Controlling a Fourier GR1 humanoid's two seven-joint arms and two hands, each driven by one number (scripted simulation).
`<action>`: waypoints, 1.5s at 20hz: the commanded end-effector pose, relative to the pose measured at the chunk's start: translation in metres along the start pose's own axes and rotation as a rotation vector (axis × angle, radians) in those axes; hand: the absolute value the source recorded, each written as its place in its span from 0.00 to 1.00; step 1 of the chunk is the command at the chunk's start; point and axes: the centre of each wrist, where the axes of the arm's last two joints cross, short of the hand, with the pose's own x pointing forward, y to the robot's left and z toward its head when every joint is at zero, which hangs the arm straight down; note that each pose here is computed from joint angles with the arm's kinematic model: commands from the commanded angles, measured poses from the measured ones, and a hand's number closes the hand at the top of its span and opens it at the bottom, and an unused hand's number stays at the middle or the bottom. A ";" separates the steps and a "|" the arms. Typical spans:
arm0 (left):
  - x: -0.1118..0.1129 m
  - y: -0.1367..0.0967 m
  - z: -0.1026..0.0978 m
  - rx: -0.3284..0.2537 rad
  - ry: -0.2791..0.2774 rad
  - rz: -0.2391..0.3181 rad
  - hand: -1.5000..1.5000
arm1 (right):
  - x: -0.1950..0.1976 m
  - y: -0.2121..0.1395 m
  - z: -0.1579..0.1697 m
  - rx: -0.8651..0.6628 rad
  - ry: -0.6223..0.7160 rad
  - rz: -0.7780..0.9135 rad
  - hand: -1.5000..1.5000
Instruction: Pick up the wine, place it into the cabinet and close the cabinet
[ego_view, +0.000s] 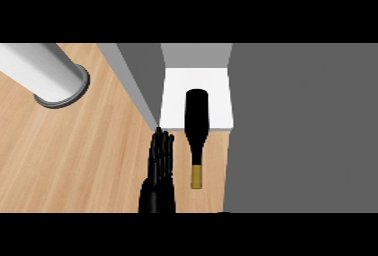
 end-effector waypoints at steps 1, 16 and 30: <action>0.022 0.010 0.015 -0.008 -0.012 0.002 0.00 | 0.015 0.019 0.024 0.072 -0.021 -0.072 0.00; 0.066 0.097 0.037 -0.132 0.018 0.011 0.00 | 0.010 0.025 0.028 0.275 0.038 -0.062 1.00; 0.116 0.146 0.024 -0.055 -0.069 -0.006 0.00 | 0.014 0.070 0.031 0.544 0.097 -0.159 1.00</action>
